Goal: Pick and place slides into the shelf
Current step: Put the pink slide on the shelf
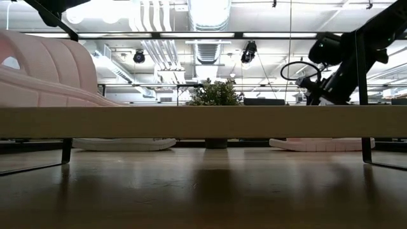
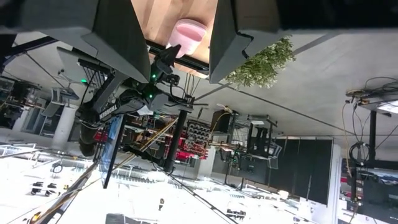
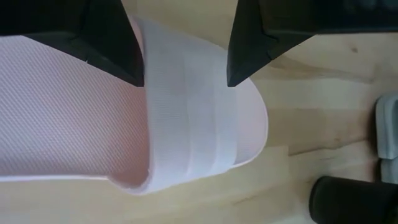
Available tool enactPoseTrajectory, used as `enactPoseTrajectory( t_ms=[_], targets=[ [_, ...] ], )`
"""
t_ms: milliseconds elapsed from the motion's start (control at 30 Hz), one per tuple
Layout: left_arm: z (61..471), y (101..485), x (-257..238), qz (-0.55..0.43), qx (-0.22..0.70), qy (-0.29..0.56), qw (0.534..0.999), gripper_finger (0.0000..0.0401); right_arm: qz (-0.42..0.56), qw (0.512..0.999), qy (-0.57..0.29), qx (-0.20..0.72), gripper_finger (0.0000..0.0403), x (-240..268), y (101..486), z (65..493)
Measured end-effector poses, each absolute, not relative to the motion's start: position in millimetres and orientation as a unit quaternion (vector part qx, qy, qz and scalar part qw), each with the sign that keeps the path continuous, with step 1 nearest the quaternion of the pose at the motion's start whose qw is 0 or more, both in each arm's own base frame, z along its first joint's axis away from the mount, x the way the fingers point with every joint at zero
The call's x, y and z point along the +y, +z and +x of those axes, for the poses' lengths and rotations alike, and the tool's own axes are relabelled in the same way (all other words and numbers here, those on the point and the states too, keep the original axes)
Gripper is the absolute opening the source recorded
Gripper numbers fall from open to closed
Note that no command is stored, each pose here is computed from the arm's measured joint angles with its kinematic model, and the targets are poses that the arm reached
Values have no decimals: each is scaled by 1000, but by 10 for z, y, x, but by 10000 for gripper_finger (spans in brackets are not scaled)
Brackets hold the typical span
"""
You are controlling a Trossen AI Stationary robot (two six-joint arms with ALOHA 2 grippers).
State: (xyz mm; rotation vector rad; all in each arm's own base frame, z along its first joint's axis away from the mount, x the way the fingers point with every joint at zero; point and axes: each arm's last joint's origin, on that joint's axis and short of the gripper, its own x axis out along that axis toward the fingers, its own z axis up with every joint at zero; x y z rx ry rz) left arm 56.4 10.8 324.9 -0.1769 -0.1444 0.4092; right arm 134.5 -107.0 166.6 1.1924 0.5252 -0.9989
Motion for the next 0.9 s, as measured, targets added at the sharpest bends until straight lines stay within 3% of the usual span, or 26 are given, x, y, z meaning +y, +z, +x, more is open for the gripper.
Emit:
enactPoseTrajectory(
  t_ms=[600, 900],
  targets=[
    [565, 3249, 108, -88, -72, 203, 973, 151, 532, 678, -446, 240, 57, -1029, 1514, 1295],
    [563, 3249, 110, -88, -72, 207, 972, 151, 538, 685, -432, 234, 12, -1044, 1567, 1326]
  ],
)
